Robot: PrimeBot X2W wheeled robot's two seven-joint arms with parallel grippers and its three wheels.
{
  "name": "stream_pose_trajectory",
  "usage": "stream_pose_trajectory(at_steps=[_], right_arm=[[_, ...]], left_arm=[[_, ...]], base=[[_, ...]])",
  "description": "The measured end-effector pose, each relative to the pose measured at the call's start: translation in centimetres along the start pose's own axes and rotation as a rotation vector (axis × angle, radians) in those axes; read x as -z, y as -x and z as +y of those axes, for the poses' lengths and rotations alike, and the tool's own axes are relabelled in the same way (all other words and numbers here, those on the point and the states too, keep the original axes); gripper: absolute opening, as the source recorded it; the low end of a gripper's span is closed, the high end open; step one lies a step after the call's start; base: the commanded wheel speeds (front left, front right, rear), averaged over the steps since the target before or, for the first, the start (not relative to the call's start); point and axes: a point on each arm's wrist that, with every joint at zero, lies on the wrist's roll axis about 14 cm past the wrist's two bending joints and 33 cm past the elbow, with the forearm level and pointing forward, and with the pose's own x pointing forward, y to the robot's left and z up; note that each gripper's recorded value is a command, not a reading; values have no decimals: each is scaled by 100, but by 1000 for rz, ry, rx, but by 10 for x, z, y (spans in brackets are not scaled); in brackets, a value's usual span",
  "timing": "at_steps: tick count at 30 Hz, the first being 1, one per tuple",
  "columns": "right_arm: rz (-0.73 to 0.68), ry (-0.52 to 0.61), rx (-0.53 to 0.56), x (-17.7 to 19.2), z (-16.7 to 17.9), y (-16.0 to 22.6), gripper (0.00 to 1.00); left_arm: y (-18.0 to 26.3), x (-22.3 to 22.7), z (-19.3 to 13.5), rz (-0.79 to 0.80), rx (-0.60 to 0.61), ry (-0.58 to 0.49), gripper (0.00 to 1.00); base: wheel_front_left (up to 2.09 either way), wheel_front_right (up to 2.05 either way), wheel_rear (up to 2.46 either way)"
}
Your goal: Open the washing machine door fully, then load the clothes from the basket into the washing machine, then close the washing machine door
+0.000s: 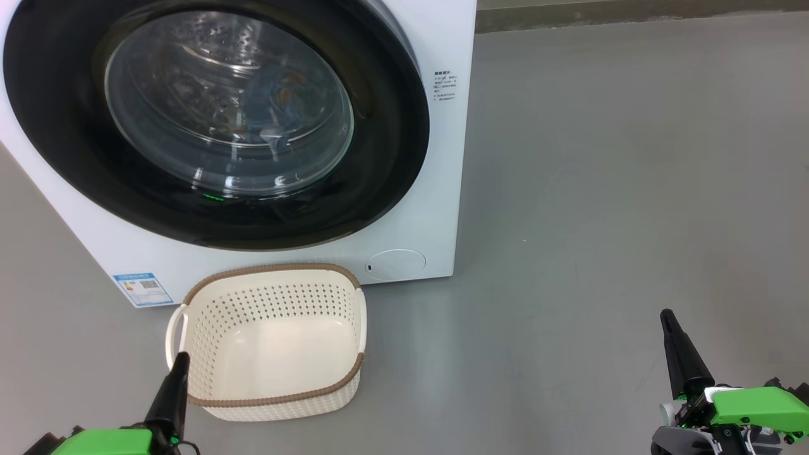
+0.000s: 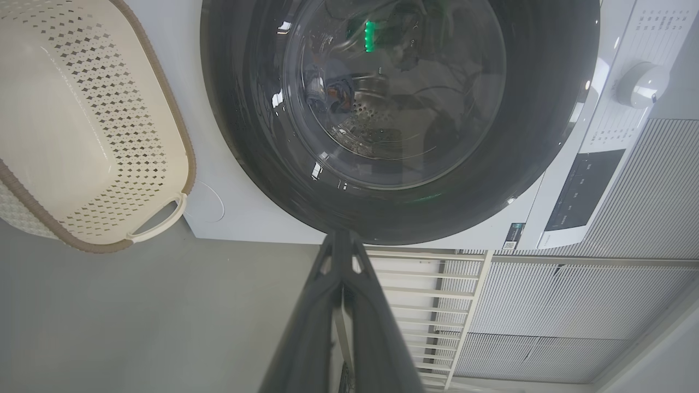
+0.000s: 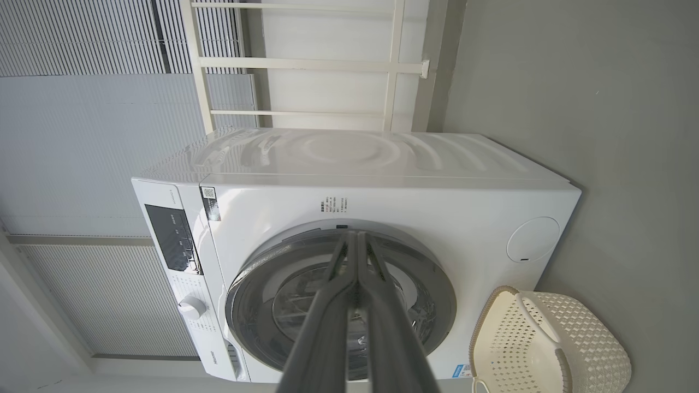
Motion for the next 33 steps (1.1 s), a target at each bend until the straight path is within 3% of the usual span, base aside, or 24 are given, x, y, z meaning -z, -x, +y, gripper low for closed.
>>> stream_pose_trajectory(at_steps=[33], right_arm=[[0, 0, 0, 0, 0, 0, 0]], left_arm=[[0, 0, 0, 0, 0, 0, 0]], base=[[0, 0, 0]])
